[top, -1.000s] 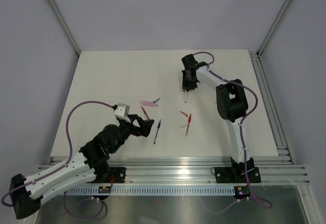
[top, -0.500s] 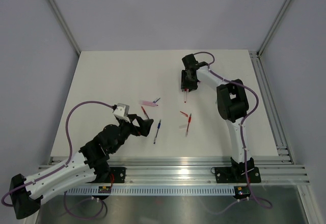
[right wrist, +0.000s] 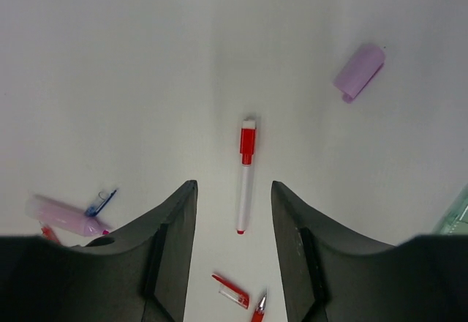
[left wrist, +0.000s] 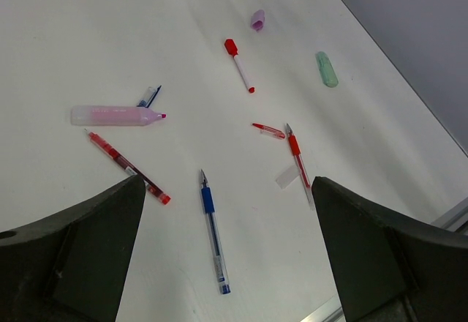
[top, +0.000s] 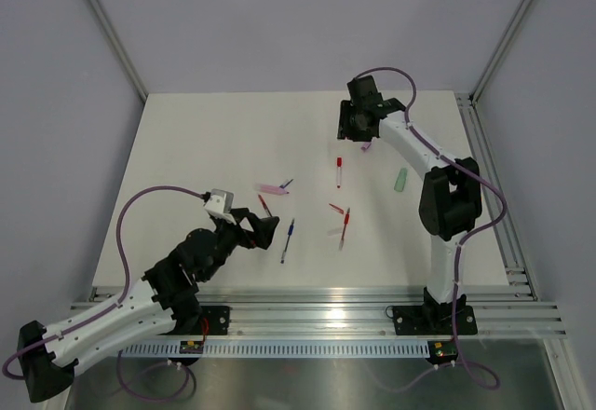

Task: Insert the pens into the pen caps
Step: Place the pen at the center of the board, then pick up the pen from the center of the board.

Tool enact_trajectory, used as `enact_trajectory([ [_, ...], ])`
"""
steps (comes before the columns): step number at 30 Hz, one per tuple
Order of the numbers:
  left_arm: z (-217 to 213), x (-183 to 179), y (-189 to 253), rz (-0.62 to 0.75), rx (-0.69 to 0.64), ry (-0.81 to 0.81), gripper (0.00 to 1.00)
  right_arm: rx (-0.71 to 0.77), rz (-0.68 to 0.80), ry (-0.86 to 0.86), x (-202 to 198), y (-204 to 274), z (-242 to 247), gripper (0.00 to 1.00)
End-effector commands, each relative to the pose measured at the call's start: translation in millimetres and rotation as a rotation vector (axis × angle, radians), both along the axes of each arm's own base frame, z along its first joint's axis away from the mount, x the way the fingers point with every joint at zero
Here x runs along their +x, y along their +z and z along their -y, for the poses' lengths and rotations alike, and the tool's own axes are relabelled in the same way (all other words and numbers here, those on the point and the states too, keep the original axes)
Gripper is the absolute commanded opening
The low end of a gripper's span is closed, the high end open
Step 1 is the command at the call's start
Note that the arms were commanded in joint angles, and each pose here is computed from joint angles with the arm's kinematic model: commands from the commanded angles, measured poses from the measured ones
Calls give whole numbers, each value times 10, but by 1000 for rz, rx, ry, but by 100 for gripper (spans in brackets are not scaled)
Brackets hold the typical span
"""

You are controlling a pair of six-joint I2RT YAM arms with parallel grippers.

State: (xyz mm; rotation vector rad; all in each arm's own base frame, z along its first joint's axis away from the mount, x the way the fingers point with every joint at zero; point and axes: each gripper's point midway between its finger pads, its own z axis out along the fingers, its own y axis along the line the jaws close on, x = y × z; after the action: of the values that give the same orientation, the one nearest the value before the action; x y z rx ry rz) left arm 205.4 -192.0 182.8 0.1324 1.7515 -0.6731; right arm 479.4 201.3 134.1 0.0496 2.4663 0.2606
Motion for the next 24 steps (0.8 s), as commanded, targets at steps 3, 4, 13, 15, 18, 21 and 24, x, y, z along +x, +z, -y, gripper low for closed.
enact_trajectory([
  [3, -51, 50, 117, 41, -23, 35, 99, -98, 30, -93, 112, 7, 318, 51],
  [4, -42, 46, 117, 39, -26, 31, 99, -125, 48, -120, 175, 47, 402, 52],
  [13, -92, 60, 136, 43, -33, 57, 99, 6, -11, -48, 144, -237, 286, 50],
  [15, -154, 84, 114, 44, -34, 92, 99, 31, 62, 79, -23, -36, -84, 46],
  [18, -241, 110, 107, 40, -36, 141, 98, 11, 164, 319, -314, 251, -607, 42],
  [21, -325, 119, 114, 42, -52, 181, 98, 11, 201, 569, -634, 354, -1010, 41],
  [24, -343, 84, 211, 43, -97, 177, 98, 72, 189, 782, -921, 391, -1326, 43],
])
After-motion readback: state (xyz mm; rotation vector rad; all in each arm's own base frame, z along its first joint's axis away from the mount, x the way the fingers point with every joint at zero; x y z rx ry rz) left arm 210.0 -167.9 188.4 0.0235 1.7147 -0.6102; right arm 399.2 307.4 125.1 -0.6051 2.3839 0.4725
